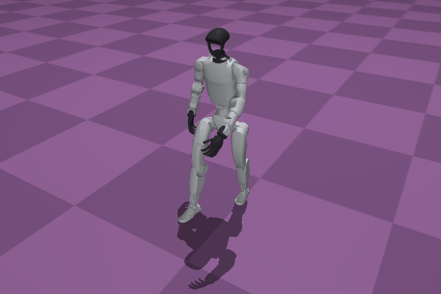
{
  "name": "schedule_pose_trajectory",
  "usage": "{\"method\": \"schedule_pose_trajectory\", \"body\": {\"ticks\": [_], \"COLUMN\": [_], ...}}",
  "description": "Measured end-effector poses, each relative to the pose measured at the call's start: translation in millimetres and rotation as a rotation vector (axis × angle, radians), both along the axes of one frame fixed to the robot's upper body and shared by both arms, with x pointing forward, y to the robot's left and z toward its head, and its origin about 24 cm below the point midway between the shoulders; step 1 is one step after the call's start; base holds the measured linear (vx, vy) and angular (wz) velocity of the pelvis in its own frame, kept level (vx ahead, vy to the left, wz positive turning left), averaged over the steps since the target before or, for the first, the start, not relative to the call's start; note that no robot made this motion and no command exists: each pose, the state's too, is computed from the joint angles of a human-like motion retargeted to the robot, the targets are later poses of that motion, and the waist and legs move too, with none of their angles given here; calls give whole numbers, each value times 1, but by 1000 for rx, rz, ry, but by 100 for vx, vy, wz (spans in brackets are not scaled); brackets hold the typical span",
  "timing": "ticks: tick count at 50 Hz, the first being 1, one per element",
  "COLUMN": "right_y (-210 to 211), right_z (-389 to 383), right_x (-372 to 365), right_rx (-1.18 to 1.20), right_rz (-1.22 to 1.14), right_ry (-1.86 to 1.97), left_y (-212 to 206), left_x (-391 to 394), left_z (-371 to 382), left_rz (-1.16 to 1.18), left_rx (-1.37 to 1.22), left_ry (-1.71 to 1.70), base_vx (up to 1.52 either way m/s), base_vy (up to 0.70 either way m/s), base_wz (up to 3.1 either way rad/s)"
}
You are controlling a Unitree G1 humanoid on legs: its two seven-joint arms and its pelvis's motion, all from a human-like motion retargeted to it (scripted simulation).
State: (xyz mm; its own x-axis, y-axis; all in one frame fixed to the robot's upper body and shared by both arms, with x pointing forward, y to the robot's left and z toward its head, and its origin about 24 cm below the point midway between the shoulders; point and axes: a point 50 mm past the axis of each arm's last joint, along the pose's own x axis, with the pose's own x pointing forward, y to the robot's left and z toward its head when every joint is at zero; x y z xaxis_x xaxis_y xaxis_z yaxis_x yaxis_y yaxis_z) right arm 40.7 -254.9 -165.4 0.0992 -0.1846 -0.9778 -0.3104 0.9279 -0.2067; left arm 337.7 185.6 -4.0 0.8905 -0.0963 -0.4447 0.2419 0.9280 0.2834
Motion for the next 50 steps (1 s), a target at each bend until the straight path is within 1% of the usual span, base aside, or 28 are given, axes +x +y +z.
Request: {"method": "schedule_pose_trajectory", "body": {"ticks": [5, 9, 14, 18, 25, 30, 33, 36, 40, 45, 50], "right_y": [3, 3, 8, 7, 18, 36, 48, 59, 68, 69, 59], "right_z": [1, 4, 9, 24, 68, 102, 119, 130, 126, 83, 30], "right_x": [16, 34, 68, 112, 198, 244, 262, 271, 267, 224, 142], "right_rx": [24, 25, -4, -76, -140, -123, -97, -61, -18, 2, 13], "right_rz": [49, 76, 119, 133, 193, 239, 267, 295, 333, 381, 374], "right_ry": [15, -20, -125, -278, -569, -746, -829, -896, -907, -724, -439], "left_y": [-3, 0, 15, 29, 54, 58, 56, 53, 45, 42, 47], "left_x": [-4, -37, -124, -205, -325, -379, -390, -385, -363, -321, -261], "left_z": [-3, -45, -115, -151, -166, -163, -162, -164, -168, -169, -162], "left_rz": [-53, -85, -63, 56, 240, 340, 431, 525, 558, 439, 224], "left_rx": [46, 82, 94, 34, 13, -26, -70, -118, -164, -145, -12], "left_ry": [10, 178, 535, 798, 1117, 1250, 1253, 1195, 1110, 1025, 911], "base_vx": [76, 80, 79, 66, 63, 61, 65, 73, 75, 77, 78], "base_vy": [-20, -25, -28, -21, -12, 0, 7, 15, 23, 28, 30], "base_wz": [13, -19, -32, -7, -74, -84, -103, -119, -57, 5, 36]}}
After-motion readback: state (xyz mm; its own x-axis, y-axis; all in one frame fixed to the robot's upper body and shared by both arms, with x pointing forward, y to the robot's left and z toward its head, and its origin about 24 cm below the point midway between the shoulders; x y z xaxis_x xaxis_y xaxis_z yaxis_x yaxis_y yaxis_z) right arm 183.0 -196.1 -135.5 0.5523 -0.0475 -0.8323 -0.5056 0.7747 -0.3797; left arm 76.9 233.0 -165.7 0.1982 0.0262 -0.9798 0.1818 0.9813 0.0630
